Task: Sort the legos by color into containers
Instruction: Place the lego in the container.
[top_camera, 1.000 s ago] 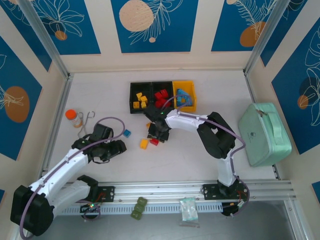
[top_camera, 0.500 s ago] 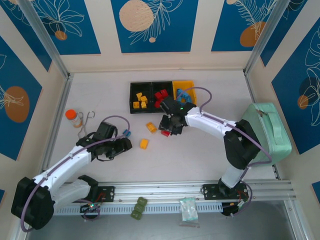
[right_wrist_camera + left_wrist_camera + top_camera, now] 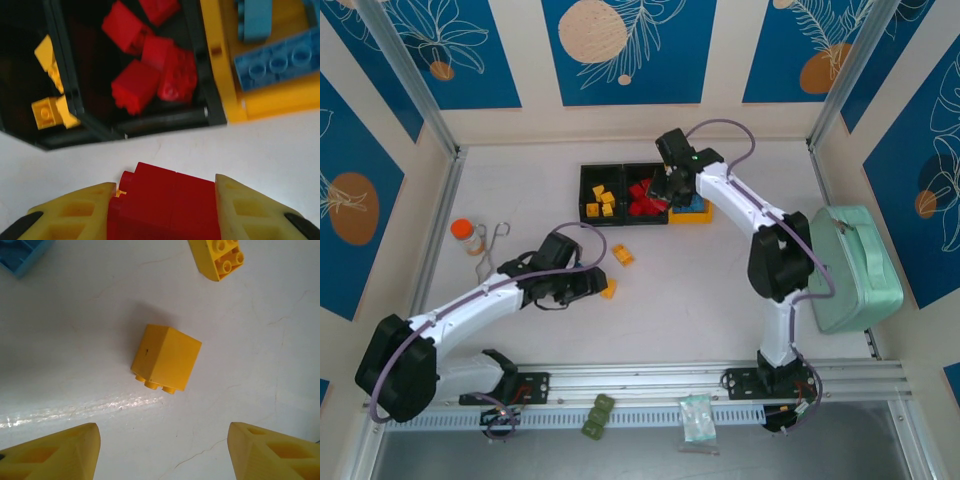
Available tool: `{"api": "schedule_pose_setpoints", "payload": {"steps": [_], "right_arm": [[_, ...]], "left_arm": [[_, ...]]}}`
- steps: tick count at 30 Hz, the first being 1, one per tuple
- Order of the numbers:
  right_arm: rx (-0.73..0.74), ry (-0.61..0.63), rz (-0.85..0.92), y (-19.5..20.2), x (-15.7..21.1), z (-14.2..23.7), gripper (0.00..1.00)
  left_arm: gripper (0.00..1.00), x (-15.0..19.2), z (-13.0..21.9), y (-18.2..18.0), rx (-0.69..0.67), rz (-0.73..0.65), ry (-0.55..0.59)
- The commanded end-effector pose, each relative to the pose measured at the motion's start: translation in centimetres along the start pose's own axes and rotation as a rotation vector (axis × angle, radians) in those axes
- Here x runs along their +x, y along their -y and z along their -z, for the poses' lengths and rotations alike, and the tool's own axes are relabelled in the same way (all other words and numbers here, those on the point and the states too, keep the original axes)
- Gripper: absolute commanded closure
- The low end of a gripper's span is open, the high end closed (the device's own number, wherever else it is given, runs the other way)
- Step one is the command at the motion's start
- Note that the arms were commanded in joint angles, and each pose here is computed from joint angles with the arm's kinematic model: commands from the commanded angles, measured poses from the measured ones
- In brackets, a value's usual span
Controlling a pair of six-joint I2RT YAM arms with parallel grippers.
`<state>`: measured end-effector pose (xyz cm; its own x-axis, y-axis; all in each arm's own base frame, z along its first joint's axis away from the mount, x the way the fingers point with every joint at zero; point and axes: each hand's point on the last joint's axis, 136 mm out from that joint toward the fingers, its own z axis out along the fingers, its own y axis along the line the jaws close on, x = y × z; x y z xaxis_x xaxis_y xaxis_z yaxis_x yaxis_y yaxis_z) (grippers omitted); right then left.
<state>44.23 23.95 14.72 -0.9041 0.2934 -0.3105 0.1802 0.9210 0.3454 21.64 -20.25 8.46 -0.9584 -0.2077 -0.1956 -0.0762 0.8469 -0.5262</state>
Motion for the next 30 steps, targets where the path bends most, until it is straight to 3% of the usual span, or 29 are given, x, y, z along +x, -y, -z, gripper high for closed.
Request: {"api": "schedule_pose_setpoints", "payload": {"steps": [1, 14, 19, 24, 30], "right_arm": [[0.045, -0.039, 0.037, 0.3, -0.9, -1.2, 0.67], [0.073, -0.058, 0.035, -0.9, -4.5, -5.5, 0.63], [0.089, -0.064, 0.034, -0.5, -4.4, -6.1, 0.52], [0.083, -0.057, 0.033, -0.7, -4.5, -5.8, 0.45], [0.045, 0.000, 0.069, -2.4, -5.3, -2.8, 0.37]], "left_arm": [[0.33, -0.2, 0.0, 1.0, 0.018, 0.001, -0.002], [0.33, 0.1, -0.7, -0.1, -0.032, 0.001, -0.023], [0.33, 0.0, -0.7, 0.0, -0.033, -0.001, -0.025], [0.33, -0.3, -0.4, 0.0, -0.043, 0.000, -0.011], [0.32, -0.9, 1.0, -0.2, -0.063, -0.001, 0.036]]}}
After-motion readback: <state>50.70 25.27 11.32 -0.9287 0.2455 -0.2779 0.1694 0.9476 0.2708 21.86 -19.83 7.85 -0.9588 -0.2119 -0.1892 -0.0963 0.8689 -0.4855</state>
